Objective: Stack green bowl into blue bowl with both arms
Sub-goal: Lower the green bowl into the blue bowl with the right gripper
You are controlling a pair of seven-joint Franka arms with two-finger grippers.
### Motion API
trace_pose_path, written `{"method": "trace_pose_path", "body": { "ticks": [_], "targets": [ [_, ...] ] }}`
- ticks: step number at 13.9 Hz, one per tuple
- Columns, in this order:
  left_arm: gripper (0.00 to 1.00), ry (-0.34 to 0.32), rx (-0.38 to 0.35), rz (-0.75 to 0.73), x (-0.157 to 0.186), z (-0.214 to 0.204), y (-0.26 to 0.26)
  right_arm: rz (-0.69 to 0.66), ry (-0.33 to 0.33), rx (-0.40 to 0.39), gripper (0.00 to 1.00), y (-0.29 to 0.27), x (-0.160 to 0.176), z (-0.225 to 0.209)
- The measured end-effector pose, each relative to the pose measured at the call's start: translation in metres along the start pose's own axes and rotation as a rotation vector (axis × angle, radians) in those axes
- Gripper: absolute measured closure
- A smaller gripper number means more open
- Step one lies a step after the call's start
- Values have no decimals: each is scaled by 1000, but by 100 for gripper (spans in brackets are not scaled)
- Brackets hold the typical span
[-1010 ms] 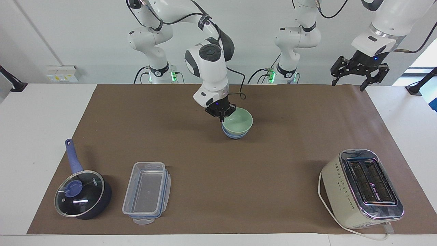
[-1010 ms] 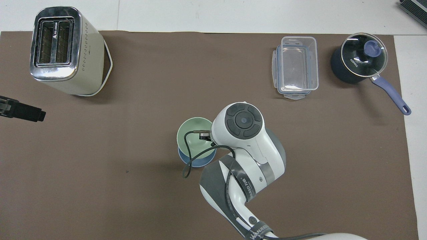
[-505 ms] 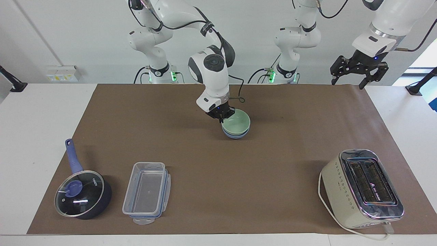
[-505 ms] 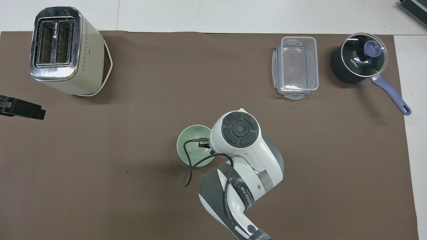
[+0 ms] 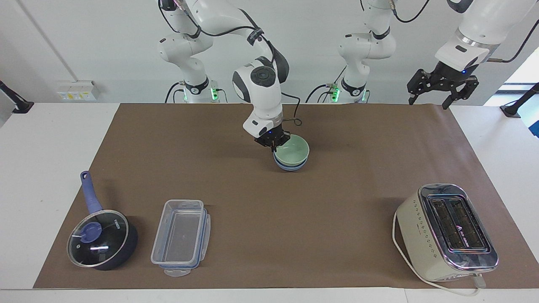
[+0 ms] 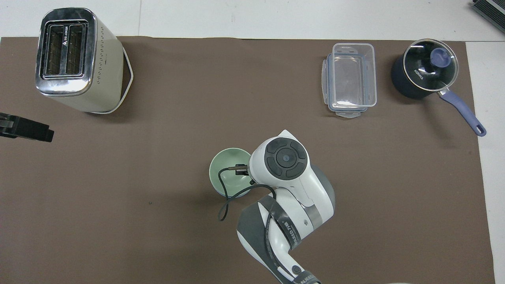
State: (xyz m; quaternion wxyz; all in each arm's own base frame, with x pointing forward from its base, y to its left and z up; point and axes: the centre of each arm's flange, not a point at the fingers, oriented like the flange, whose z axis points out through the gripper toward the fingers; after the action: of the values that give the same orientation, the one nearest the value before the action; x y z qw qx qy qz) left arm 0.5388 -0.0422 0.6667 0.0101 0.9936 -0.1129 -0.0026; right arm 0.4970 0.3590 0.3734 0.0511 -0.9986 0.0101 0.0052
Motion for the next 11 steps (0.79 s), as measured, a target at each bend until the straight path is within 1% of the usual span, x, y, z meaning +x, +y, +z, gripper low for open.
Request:
{"method": "trace_pose_path", "body": {
  "ticks": [11],
  "targets": [
    [0, 0, 0, -1, 0, 0, 0, -32, -11, -9, 96, 3, -4, 9]
  ]
}}
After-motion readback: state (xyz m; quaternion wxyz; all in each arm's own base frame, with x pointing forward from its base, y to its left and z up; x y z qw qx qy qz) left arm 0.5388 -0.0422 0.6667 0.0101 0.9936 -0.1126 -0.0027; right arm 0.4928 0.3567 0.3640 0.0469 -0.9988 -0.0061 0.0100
